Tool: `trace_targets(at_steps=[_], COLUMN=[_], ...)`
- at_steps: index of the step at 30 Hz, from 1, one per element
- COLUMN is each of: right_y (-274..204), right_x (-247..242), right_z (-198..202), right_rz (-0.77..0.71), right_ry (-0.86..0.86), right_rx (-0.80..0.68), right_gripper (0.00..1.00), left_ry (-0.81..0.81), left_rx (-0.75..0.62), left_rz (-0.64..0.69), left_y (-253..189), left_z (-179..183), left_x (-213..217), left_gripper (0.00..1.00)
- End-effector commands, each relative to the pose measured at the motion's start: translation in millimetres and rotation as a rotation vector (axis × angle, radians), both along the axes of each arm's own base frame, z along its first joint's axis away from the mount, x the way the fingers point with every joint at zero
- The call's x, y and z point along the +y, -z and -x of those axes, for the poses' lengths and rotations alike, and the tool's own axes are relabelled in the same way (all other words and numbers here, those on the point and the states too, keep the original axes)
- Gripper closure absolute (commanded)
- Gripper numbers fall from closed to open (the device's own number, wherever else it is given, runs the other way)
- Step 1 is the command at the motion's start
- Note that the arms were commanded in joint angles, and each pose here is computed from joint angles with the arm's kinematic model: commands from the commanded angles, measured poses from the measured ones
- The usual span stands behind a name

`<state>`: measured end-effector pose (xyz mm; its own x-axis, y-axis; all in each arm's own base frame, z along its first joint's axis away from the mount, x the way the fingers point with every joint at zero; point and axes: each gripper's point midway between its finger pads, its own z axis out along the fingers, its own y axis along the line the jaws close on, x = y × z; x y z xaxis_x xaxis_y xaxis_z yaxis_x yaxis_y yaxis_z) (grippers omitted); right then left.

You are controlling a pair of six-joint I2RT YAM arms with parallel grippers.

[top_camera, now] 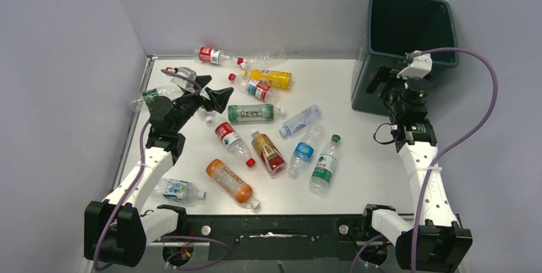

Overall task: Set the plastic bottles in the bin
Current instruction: Pick up the plastic bottle at the center of the board.

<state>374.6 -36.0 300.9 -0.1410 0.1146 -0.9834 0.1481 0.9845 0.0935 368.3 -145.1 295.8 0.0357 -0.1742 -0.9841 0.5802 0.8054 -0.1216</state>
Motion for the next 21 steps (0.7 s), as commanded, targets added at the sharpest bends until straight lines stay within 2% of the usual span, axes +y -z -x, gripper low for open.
trace_targets(at_steps=[1, 4, 7, 8, 11, 16, 17, 19, 21], right_y=[-14, -28, -15, -9, 3, 34, 39, 54, 62], right_x=[20, 32, 22, 25, 51, 65, 64, 53, 38], right_z=[12, 14, 23, 23, 23, 31, 32, 33, 33], right_rz=[-0.068, -0.135, -0.304, -0.34, -0.415, -0.588, -0.615, -0.628, -0.548], right_ry=[-0.069, -0.119, 0.005, -0.008, -0.212, -0.325, -0.338, -0.274, -0.164], right_rx=[0.076, 0.084, 0.18, 0.206, 0.236, 0.269, 0.273, 0.316, 0.36], right_gripper=[0.02, 0.02, 0.02, 0.02, 0.02, 0.02, 0.02, 0.02, 0.02], left_ry=[0.083, 0.027, -0.006, -0.012, 0.009, -0.025, -0.02, -0.016, 0.001], left_rx=[-0.028, 0.018, 0.067, 0.084, 0.107, 0.243, 0.253, 0.252, 0.231], left_rz=[0.239, 0.403, 0.464, 0.466, 0.427, 0.387, 0.337, 0.287, 0.282], left_y=[-48, -62, -67, -67, -72, -71, -69, -67, -67], left_z=[16, 13, 13, 13, 20, 18, 20, 24, 29], left_x=[-12, -4, -1, -2, -11, -15, -17, -20, -21], left_gripper=[0.02, 0.02, 0.02, 0.02, 0.02, 0.02, 0.02, 0.02, 0.02])
